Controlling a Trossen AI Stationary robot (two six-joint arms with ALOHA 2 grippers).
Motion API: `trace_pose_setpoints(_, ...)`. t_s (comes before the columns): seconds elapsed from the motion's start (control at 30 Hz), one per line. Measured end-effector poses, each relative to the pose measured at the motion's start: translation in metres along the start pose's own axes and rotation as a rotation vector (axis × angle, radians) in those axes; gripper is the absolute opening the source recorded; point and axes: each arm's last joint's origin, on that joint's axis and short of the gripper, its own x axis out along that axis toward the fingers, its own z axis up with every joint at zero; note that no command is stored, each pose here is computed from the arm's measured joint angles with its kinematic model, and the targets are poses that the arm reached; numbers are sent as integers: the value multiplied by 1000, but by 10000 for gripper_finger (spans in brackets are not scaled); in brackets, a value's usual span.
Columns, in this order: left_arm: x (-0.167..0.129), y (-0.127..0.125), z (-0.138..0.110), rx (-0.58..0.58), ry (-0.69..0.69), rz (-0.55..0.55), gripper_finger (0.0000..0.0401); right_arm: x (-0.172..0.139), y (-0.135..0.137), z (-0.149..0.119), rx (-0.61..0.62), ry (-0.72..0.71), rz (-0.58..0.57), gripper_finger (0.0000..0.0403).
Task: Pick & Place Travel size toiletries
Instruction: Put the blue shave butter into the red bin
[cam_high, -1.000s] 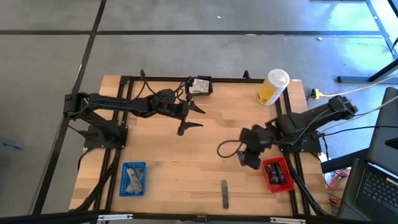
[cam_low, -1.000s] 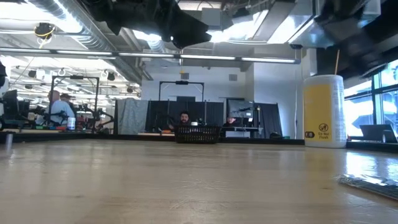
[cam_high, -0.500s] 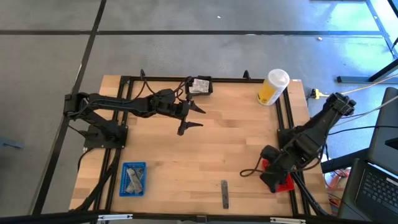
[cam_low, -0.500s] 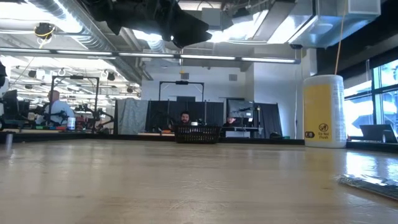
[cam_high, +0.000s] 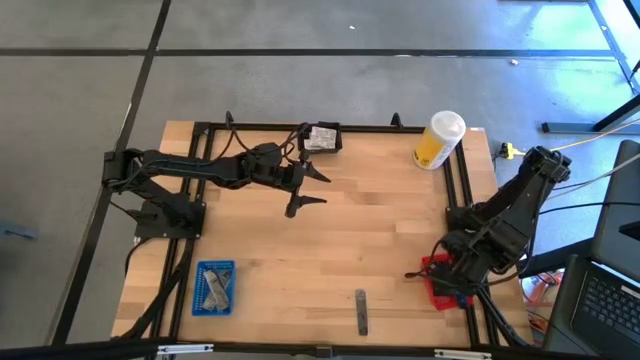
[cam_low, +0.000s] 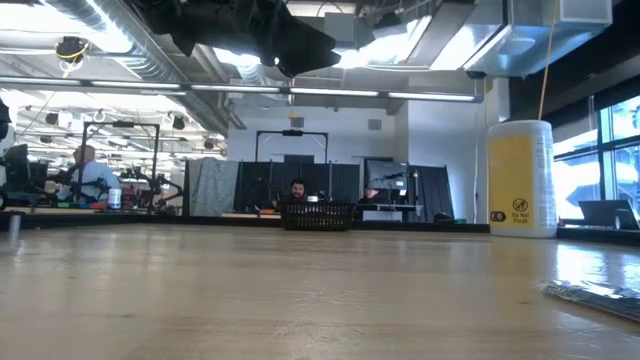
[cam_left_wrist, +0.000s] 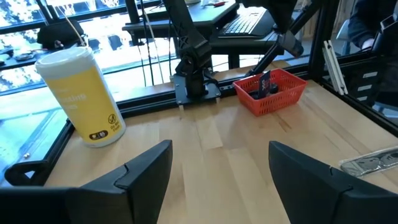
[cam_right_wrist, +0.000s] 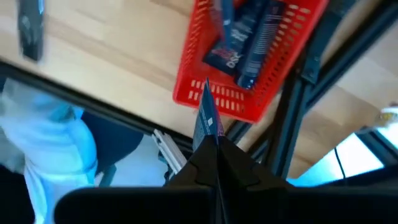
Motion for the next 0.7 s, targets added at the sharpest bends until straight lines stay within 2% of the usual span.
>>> trace_pose_setpoints(0.13,0,0,0,0,0,0,258,0,-5,1,46,-2,-53,0)
trace_pose_setpoints(0.37,0,0,0,0,0,0,260,11,-26,18,78,9,-68,0)
trace_pose_setpoints(0.53,0,0,0,2,-2,2,258,26,-37,27,115,69,58,0)
trace_pose_setpoints(0.7,0,2,2,39,-11,52,260,52,-40,34,132,118,104,0)
